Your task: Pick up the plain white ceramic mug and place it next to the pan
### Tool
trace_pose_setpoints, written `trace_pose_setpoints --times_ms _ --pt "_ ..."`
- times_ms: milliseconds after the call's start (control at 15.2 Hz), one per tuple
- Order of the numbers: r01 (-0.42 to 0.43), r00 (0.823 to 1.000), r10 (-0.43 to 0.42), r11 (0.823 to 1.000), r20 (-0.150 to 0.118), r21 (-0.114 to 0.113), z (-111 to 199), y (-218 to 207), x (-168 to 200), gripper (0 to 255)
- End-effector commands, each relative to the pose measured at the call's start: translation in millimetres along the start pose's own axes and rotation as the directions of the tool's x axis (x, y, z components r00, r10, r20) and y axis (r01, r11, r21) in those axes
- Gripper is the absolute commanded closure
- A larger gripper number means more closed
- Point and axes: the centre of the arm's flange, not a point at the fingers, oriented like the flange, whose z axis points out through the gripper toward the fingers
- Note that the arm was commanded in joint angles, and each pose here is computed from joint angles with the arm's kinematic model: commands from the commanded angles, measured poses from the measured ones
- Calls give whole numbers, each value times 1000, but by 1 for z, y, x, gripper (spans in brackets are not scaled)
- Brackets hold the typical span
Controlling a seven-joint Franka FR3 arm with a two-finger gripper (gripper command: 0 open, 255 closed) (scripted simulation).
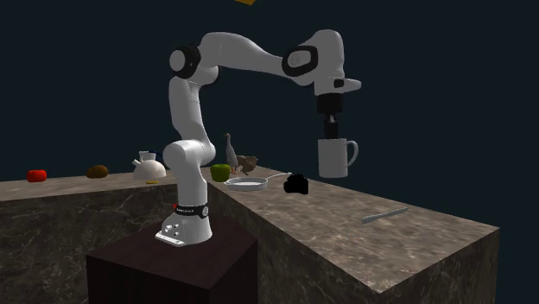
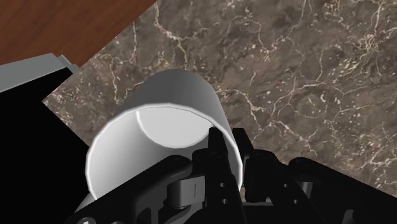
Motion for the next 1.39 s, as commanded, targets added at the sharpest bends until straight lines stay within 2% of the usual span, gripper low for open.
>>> trace_pose_setpoints --times_ms 0,1320 --pt "-1 1000 1 1000 0 0 -3 -27 -5 255" --pt "-1 1000 1 1000 0 0 -12 -288 -45 255"
